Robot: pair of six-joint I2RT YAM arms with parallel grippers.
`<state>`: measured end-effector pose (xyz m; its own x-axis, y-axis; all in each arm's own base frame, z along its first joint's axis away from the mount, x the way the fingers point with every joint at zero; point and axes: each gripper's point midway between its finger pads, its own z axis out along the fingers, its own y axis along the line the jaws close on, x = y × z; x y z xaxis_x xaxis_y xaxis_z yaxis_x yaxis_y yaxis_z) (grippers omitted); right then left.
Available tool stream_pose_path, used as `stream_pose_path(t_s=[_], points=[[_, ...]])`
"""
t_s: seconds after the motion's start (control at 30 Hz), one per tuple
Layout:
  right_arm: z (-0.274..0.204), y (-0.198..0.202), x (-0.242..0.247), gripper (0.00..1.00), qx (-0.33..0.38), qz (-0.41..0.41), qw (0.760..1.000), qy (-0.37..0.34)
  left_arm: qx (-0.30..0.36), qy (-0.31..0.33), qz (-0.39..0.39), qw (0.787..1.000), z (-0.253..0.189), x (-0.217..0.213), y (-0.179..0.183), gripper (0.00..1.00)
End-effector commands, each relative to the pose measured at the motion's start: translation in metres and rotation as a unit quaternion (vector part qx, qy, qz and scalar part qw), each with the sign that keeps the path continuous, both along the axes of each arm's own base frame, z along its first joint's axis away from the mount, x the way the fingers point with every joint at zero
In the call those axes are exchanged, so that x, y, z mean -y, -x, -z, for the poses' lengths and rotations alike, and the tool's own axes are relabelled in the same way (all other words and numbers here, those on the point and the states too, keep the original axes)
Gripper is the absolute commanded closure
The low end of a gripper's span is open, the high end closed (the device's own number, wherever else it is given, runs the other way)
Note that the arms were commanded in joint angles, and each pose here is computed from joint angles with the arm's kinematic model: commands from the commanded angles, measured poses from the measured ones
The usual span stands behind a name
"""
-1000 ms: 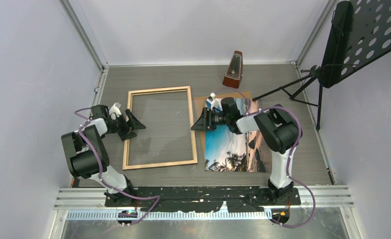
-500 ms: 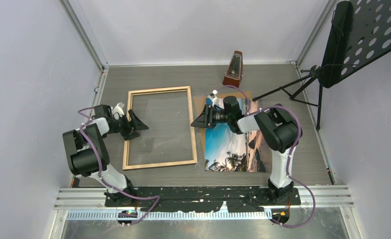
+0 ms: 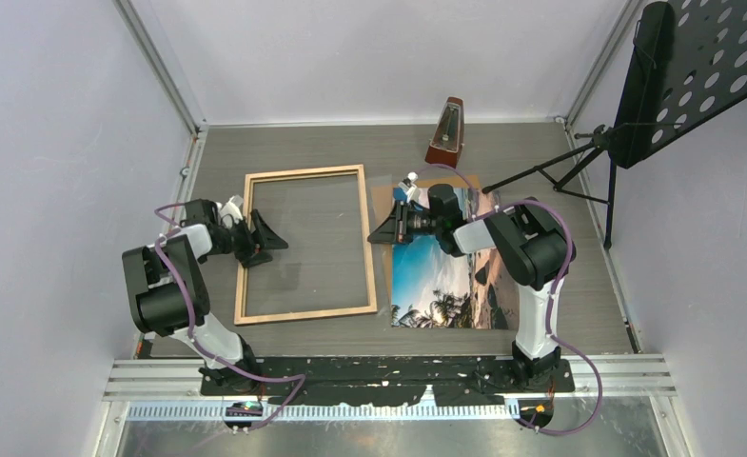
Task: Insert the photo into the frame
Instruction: Pick up the photo frame item from the photo frame.
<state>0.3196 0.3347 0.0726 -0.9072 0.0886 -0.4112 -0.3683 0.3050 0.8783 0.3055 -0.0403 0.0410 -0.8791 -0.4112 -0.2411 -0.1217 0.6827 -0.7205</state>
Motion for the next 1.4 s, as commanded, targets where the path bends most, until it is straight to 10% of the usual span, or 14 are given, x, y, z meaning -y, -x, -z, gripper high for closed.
stream_pose_path(t_s=[0.0,0.53,1.37], points=[[-0.017,-0.007,0.002,0.83,0.029,-0.001,0.999,-0.016,0.017,-0.003,0.015,1.000,-0.007,0.003,0.000,0.24],[-0.074,-0.034,-0.011,0.94,0.037,0.000,0.998,-0.045,0.142,-0.168,0.006,0.975,-0.092,-0.039,-0.025,0.10],[-0.121,-0.047,-0.030,0.94,-0.007,-0.011,0.990,-0.137,-0.035,-0.213,-0.014,0.976,-0.030,-0.076,-0.035,0.13]])
